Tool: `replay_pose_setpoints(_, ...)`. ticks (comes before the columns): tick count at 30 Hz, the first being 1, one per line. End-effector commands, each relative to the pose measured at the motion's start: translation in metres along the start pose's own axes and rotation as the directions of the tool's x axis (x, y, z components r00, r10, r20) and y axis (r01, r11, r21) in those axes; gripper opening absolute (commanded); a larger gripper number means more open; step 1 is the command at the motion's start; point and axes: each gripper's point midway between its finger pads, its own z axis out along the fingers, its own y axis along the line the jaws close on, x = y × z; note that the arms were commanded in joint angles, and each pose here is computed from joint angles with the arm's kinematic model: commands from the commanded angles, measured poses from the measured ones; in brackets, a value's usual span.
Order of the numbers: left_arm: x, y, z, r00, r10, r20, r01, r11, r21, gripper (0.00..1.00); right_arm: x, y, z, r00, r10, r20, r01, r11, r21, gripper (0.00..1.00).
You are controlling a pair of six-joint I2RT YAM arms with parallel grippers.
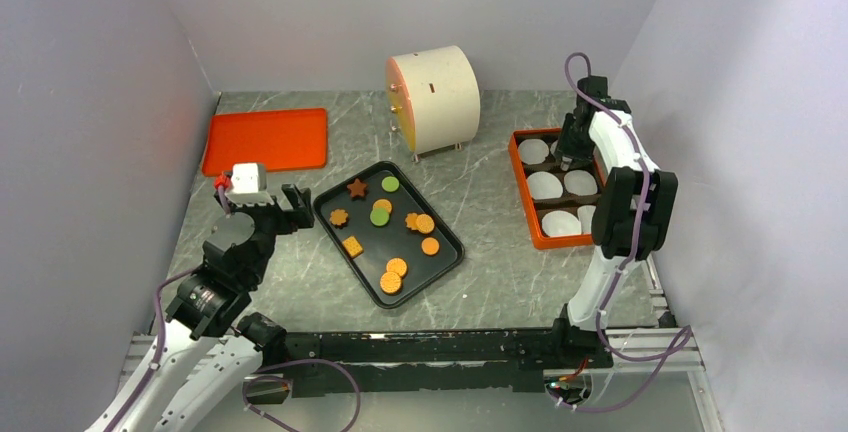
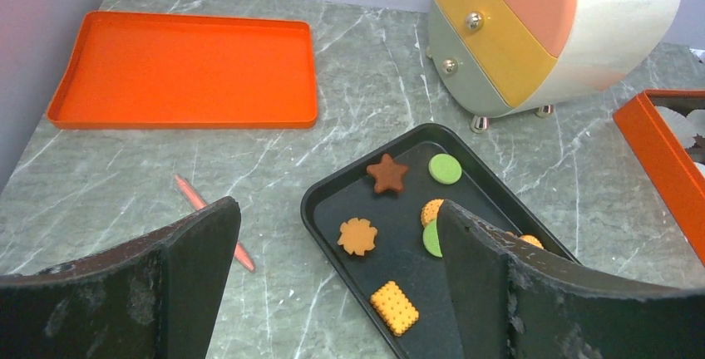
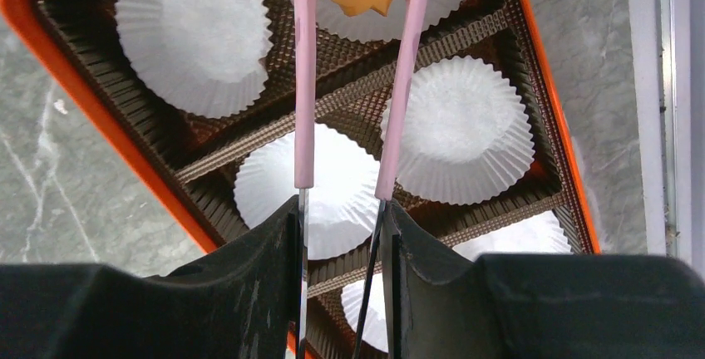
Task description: Pack the cookies
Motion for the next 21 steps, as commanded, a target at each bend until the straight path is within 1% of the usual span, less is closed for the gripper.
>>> replay_pose_setpoints(1,-0.007,0.001,-0.001,1.0,0.005,0.03,-0.005,1.0,-0.002,0.93,-0.01,-0.004,0.005,1.0,0.012,0.015,-0.012,1.0,0.008,0.22)
replay_pose_setpoints(7,-0.008,0.0,-0.001,0.999,0.005,0.034,-0.005,1.0,0.002,0.92,-0.014,0.0,0.015,1.0,0.007,0.0,-0.007,1.0,-0.005,0.26)
replay_pose_setpoints(10,-0.008,0.001,-0.001,0.999,0.005,0.034,-0.005,1.0,0.0,0.92,-0.013,0.0,0.018,1.0,0.0,-0.011,0.0,1.0,-0.004,0.29)
replay_pose_setpoints(14,-0.008,0.0,-0.001,0.999,0.005,0.033,-0.005,1.0,0.005,0.92,-0.01,-0.002,0.02,1.0,-0.002,-0.02,0.002,1.0,0.001,0.37)
replay_pose_setpoints(21,-0.007,0.001,-0.001,1.0,0.004,0.031,-0.004,1.0,0.001,0.92,-0.011,-0.003,0.016,1.0,0.0,-0.006,0.0,1.0,0.006,0.48)
